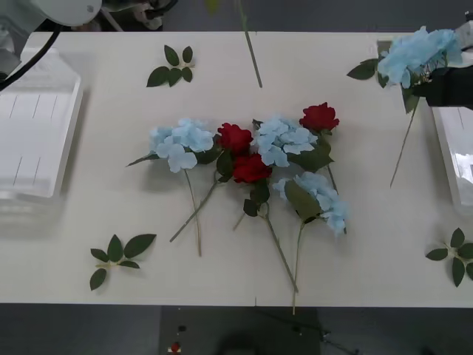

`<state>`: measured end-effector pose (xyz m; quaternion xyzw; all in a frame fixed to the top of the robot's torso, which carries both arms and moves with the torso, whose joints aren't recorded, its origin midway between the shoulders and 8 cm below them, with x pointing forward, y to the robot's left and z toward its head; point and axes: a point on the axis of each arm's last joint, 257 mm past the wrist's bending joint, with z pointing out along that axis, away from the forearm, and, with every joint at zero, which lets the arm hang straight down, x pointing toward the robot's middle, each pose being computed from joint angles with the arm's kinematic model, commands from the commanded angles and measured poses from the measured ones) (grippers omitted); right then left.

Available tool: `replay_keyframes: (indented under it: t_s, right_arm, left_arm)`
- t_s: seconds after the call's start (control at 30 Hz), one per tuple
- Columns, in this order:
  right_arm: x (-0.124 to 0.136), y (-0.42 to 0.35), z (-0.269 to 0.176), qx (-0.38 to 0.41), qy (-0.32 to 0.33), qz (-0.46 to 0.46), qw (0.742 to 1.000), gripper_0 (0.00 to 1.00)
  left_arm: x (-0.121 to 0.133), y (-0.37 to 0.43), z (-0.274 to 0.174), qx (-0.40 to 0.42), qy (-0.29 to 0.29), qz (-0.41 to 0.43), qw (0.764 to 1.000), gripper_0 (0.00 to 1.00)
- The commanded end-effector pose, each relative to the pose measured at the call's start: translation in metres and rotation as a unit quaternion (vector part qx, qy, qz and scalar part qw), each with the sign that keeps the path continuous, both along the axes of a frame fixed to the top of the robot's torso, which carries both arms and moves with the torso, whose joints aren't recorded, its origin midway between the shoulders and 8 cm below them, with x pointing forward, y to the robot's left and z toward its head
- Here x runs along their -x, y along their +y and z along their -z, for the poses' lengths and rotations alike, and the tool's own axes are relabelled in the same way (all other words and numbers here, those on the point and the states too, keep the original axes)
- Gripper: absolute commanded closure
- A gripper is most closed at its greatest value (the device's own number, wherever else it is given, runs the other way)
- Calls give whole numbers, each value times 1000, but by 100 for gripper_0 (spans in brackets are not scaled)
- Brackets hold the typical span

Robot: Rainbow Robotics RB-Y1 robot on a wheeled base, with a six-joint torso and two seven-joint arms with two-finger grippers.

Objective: Put the red flowers into the right box and the blue flowers into the left box

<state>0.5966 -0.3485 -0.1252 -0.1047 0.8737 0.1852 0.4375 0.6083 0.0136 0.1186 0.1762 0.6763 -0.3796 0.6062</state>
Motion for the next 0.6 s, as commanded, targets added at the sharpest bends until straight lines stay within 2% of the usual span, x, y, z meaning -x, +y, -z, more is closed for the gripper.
replay_keyframes:
  t_s: [0.03, 0.13, 0.17, 0.23, 0.27, 0.43, 0.6]
  right_arm:
    - [-4, -39, 6, 96, -7, 11, 995, 100]
    - [-5, -55, 23, 135, -1, 22, 991, 97]
    - [-7, -54, 26, 144, -4, 21, 989, 79]
    - [-7, -52, 34, 149, -2, 19, 989, 60]
    - [-8, -51, 37, 153, -4, 17, 988, 55]
    - [-8, -46, 42, 151, -8, 13, 988, 43]
    - [0, -32, 34, 110, -14, -12, 994, 40]
  left_arm:
    - [19, -37, -19, 2, -32, 31, 999, 100]
    - [26, -62, -8, -3, -40, 43, 998, 100]
    - [30, -75, -4, -5, -44, 49, 998, 100]
    - [36, -94, 7, -15, -51, 57, 997, 100]
    - [38, -101, 11, -21, -54, 60, 997, 100]
    - [51, -128, 31, -62, -55, 74, 994, 100]
    - [65, -139, 26, -54, -58, 90, 993, 100]
